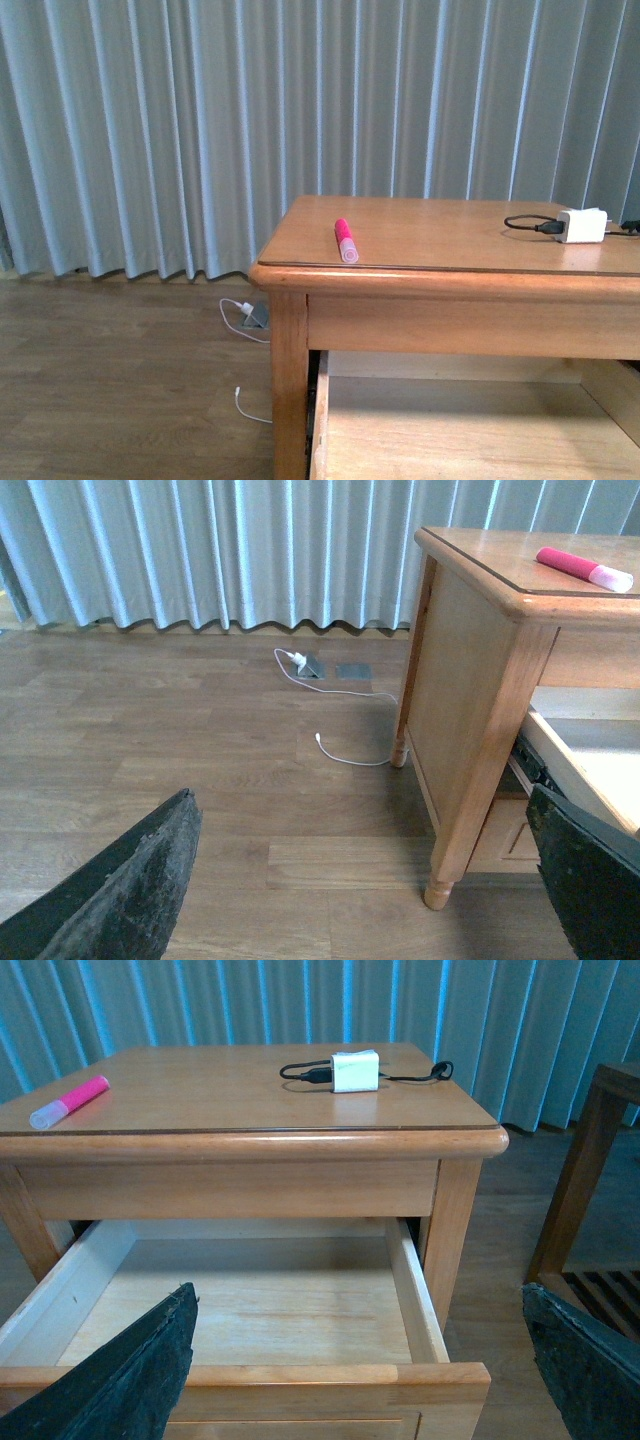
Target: Place pink marker in drawer with both arms
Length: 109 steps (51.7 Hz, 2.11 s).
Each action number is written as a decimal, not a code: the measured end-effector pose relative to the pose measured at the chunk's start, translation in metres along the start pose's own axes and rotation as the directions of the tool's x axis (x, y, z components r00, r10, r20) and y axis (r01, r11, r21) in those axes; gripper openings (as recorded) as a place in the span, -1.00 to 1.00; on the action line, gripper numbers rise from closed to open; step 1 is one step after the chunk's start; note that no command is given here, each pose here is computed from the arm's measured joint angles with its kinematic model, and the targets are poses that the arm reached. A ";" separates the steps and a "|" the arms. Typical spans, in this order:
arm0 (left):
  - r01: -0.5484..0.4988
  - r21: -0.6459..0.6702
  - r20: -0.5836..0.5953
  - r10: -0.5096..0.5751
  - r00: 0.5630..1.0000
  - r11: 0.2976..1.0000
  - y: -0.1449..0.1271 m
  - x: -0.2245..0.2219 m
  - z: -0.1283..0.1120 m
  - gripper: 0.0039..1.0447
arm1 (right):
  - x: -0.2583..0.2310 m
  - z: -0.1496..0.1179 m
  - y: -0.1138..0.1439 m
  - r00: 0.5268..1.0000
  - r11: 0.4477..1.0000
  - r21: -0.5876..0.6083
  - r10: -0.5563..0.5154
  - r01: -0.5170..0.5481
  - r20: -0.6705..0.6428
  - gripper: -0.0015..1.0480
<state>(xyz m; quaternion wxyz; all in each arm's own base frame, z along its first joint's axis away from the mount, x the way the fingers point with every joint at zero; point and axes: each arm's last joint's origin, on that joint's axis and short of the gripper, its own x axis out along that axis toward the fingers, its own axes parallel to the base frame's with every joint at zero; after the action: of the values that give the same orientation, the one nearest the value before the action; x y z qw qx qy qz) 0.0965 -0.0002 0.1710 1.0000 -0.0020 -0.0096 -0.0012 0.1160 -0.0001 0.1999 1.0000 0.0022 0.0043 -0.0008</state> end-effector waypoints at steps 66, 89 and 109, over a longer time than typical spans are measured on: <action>0.373 -0.100 -0.155 -0.385 0.910 0.922 -0.150 0.252 0.101 0.89 | 0.000 0.000 0.000 1.000 1.000 0.000 0.000 0.000 0.000 0.84; 0.355 -0.121 -0.274 -0.375 0.886 0.927 -0.196 0.322 0.077 0.89 | 0.000 0.000 0.000 1.000 1.000 0.000 0.000 0.000 0.000 0.84; 0.359 -0.056 -0.346 -0.356 0.868 0.931 -0.215 0.342 0.073 0.89 | 0.000 0.000 0.000 1.000 1.000 0.000 0.000 0.000 0.000 0.84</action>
<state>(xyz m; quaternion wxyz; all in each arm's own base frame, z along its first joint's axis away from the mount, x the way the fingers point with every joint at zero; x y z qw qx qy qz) 0.4366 -0.2159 0.2513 0.9679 0.0052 0.1683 -0.1864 0.1160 -0.0001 0.1999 1.0000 0.0022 0.0043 -0.0006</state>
